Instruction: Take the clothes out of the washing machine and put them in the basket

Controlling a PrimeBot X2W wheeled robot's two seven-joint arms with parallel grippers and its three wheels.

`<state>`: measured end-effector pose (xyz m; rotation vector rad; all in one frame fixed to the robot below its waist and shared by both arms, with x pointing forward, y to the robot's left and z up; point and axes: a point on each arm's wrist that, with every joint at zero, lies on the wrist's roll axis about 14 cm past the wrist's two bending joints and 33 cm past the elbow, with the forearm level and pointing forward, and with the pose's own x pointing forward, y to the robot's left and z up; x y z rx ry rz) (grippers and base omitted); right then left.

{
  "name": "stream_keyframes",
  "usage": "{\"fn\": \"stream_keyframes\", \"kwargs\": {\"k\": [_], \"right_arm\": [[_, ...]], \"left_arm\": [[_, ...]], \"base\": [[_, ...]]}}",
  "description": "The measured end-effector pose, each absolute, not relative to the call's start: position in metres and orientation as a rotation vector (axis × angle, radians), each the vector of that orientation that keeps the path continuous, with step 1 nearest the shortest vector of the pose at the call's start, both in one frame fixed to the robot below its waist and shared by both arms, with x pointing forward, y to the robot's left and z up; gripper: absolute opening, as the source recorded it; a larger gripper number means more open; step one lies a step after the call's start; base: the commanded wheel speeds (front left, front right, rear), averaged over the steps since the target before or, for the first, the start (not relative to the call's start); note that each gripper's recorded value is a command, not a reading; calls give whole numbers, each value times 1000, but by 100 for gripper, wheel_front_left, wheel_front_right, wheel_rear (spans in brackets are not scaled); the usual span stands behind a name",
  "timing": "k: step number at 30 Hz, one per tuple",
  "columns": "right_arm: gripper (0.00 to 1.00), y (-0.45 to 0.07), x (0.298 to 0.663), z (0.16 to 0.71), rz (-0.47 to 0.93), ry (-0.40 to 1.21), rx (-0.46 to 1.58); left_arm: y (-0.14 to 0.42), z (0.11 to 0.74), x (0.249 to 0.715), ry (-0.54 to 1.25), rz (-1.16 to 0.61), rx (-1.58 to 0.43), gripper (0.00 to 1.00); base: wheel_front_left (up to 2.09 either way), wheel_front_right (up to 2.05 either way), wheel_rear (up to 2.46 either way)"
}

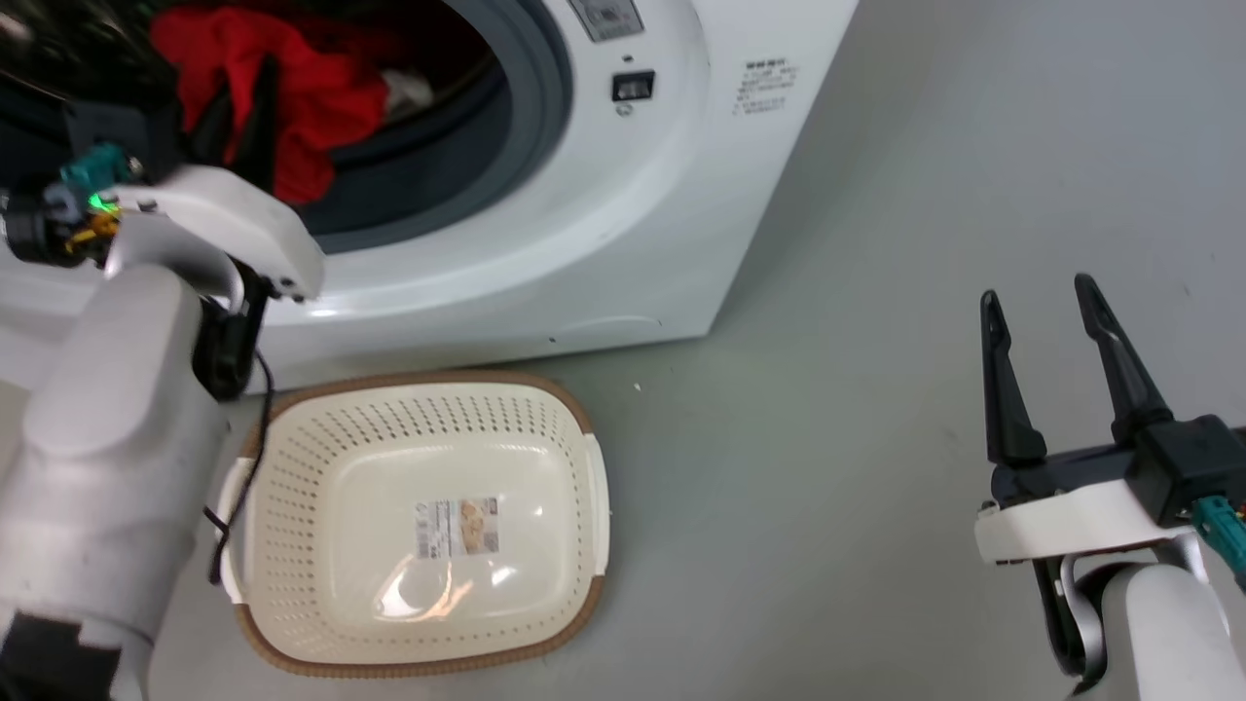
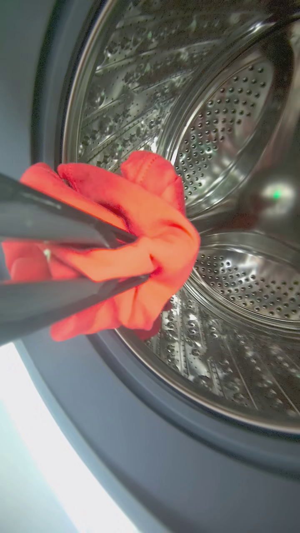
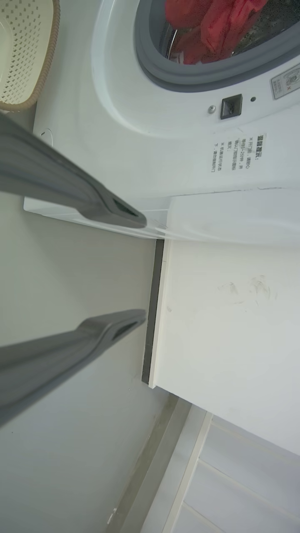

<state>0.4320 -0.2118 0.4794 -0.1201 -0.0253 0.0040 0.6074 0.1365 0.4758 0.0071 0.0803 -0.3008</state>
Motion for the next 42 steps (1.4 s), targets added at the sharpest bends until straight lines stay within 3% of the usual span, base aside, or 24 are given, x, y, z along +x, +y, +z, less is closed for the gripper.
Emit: {"fn": "stream_keyframes", "kwargs": {"k": [10, 18, 26, 42], "right_arm": [[100, -192, 417, 505, 51, -90, -109], [100, -180, 407, 519, 82, -126, -101], [100, -172, 404, 518, 105, -124, -96], [100, -183, 433, 484, 83, -44, -128]], "left_arm": [[145, 563, 527, -188, -286, 4, 0], [146, 586, 464, -265, -286, -3, 0], [137, 531, 418, -75, -318, -18, 0], [122, 360, 420, 406, -354, -63, 0]], "base": [[0, 0, 0], [0, 0, 0], [0, 0, 0], [0, 0, 0]]}}
